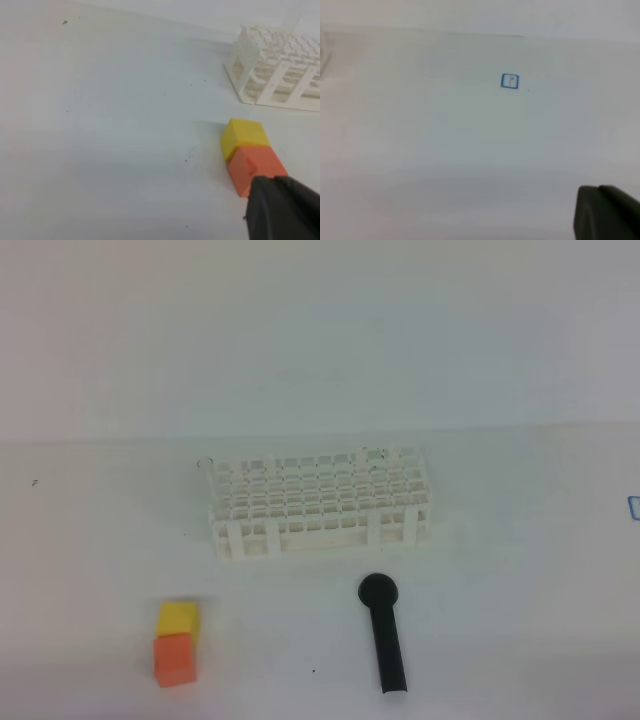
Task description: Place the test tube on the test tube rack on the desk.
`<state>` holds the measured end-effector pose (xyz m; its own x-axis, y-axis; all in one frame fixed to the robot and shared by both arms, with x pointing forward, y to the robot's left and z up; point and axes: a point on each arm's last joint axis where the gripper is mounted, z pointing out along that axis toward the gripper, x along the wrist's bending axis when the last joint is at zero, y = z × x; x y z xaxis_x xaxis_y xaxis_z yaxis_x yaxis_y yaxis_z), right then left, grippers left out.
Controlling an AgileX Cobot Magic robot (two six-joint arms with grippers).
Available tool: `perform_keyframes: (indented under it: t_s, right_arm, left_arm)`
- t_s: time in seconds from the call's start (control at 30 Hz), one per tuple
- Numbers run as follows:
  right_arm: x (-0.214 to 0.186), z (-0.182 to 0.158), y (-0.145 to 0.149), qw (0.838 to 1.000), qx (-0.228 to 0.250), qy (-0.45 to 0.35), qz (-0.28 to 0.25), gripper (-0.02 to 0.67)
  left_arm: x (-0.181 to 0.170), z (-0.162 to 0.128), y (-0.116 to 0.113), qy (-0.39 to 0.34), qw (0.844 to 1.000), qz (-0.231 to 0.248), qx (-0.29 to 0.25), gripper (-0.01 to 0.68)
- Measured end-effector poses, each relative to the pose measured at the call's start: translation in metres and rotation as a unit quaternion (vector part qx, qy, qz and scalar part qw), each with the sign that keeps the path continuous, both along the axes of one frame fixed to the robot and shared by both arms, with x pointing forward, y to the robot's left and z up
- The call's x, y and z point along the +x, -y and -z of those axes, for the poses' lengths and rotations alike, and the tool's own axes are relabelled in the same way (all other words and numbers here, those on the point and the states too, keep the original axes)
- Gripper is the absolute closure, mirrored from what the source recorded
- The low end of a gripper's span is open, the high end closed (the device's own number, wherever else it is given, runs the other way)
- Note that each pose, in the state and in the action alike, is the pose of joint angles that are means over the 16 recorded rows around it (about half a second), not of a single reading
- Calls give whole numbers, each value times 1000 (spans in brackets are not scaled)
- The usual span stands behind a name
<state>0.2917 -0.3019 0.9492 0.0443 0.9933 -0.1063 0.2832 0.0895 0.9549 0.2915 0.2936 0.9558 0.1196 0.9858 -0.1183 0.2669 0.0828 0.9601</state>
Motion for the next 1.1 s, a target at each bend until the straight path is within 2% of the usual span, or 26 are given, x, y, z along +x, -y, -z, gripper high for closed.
perform_keyframes:
  t_s: [1.1]
  right_arm:
    - [0, 0, -1, 1000, 0, 0, -8, 650]
  left_arm:
    - [0, 0, 0, -2, 1000, 0, 0, 673]
